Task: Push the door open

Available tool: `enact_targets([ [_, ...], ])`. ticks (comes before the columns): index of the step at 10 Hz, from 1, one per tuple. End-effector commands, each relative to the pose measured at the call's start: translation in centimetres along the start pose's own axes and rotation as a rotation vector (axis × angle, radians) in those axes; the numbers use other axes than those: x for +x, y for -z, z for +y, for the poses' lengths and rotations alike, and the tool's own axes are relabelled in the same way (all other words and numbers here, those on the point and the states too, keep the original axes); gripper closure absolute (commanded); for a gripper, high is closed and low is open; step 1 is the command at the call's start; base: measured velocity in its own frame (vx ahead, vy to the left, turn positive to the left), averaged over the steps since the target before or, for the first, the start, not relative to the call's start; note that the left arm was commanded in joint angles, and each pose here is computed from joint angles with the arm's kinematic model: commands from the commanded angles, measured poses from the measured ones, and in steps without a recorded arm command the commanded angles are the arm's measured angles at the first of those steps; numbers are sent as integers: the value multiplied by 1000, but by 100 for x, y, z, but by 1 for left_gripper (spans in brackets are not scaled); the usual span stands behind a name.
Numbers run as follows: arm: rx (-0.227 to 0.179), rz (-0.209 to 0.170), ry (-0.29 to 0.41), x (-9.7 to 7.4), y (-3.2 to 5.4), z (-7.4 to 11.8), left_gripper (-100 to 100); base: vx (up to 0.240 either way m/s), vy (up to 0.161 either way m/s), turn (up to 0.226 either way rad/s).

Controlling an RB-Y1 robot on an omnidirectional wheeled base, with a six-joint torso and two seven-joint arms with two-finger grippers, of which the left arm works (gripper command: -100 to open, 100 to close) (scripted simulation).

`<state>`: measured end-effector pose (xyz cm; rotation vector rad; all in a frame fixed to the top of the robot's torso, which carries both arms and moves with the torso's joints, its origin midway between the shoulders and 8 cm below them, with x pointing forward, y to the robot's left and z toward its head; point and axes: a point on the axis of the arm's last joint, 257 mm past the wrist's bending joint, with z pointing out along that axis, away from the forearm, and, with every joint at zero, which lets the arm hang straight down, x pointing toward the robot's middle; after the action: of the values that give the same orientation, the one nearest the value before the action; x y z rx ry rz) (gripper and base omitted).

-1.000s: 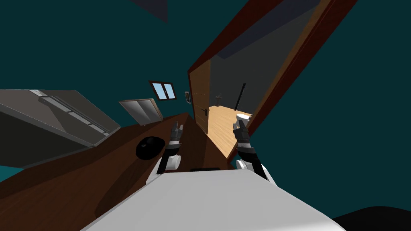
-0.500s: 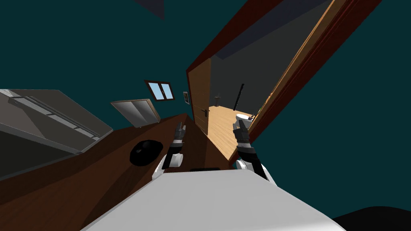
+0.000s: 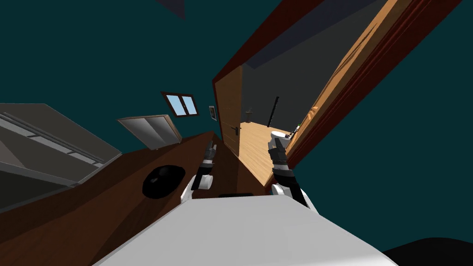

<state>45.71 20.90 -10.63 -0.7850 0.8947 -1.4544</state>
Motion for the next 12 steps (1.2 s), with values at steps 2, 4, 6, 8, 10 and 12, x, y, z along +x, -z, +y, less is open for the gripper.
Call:
enact_targets([
  [2,-20,19,13,81,-35,142,-100,98,83,-64],
  [4,-36,33,23,145,-66,250,-100,87,72,-61],
  [6,-52,48,32,213,-97,358,-100,84,61,-57],
  [8,-68,64,41,281,-126,464,-100,85,69,-65],
  [10,-84,79,49,349,-154,568,-100,94,75,-64],
  [12,-100,94,57,421,-182,672,-100,88,70,-59],
])
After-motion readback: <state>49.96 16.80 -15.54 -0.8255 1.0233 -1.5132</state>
